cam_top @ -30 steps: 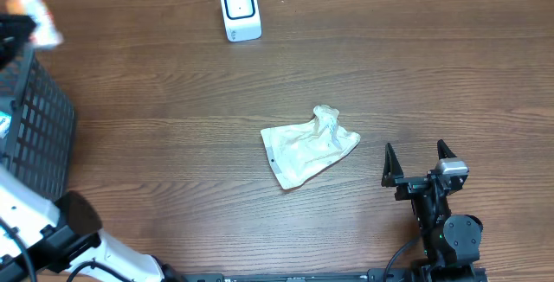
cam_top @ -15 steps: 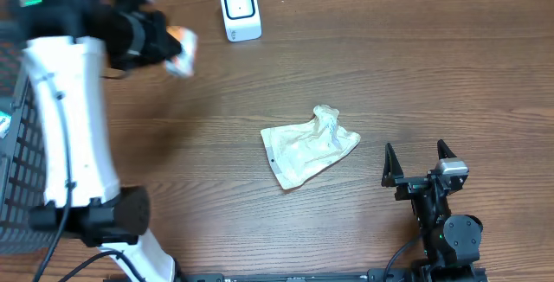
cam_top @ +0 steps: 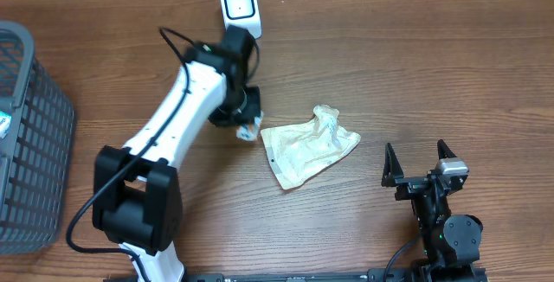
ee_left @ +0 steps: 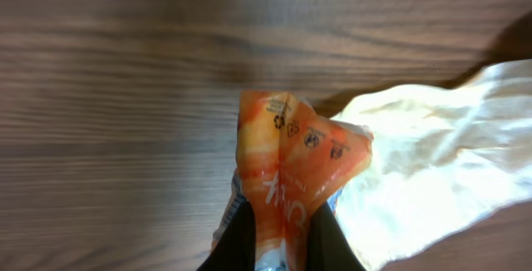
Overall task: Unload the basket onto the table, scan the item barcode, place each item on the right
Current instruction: 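Place the orange packet beside the clear bag and withdraw left gripper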
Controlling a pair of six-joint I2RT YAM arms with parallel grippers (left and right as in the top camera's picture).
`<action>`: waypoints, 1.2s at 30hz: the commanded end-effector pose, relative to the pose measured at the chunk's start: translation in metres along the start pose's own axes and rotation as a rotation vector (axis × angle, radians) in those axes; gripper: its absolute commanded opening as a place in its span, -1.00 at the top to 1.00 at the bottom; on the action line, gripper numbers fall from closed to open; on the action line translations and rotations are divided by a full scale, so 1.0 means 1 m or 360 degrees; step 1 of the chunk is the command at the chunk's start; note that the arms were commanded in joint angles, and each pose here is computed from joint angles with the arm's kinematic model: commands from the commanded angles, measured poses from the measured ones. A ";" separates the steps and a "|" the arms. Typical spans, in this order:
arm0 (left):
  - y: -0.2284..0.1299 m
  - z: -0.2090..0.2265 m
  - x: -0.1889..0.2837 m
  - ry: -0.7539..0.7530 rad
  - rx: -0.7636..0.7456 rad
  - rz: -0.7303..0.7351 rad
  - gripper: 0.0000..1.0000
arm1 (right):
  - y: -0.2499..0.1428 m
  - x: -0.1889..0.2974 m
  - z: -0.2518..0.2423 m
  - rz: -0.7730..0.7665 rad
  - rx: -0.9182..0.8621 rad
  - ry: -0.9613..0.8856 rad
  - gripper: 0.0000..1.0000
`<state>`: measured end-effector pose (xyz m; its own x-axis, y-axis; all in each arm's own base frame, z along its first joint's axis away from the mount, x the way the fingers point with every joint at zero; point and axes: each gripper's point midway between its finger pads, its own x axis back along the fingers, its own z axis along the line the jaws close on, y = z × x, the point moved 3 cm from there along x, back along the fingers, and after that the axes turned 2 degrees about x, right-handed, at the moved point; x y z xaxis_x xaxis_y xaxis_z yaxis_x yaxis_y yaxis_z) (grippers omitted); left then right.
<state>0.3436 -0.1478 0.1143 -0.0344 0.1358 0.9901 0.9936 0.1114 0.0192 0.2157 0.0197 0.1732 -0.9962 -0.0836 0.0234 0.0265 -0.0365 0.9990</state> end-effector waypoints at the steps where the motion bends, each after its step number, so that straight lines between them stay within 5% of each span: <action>1: -0.010 0.001 -0.020 0.0034 0.0154 -0.0007 0.91 | -0.002 0.000 -0.002 -0.0002 0.0002 -0.0019 -1.00; 4: -0.009 0.002 -0.029 0.0016 0.0174 -0.0033 0.88 | -0.002 0.000 -0.002 -0.0002 0.0002 -0.0019 -1.00; 8: -0.009 0.002 -0.032 0.0014 0.0173 -0.0037 0.11 | -0.002 0.000 -0.002 -0.0002 0.0002 -0.0019 -1.00; 11: -0.007 0.002 -0.031 0.0009 0.0172 -0.0047 -0.22 | -0.002 0.000 -0.002 -0.0002 0.0002 -0.0019 -0.99; 17: 0.011 0.012 -0.010 0.0086 0.0205 -0.0171 -0.21 | -0.002 0.000 -0.002 -0.0002 0.0002 -0.0019 -1.00; 28: 0.043 0.038 0.170 0.0011 0.0146 -0.0689 -0.25 | -0.002 0.000 -0.002 -0.0002 0.0002 -0.0019 -1.00; 30: 0.039 0.055 0.200 0.0018 0.0187 -0.0780 -0.50 | -0.002 0.000 -0.002 -0.0002 0.0002 -0.0019 -1.00; 36: 0.018 0.133 0.266 0.0074 0.0487 -0.0967 -0.69 | -0.002 0.000 -0.002 -0.0002 0.0002 -0.0019 -1.00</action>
<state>0.3525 -0.0190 0.3370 -0.5305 -0.0043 0.8477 0.7824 0.3824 0.4915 0.2157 0.0198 0.1732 -0.9962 -0.0840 0.0234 0.0265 -0.0365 0.9990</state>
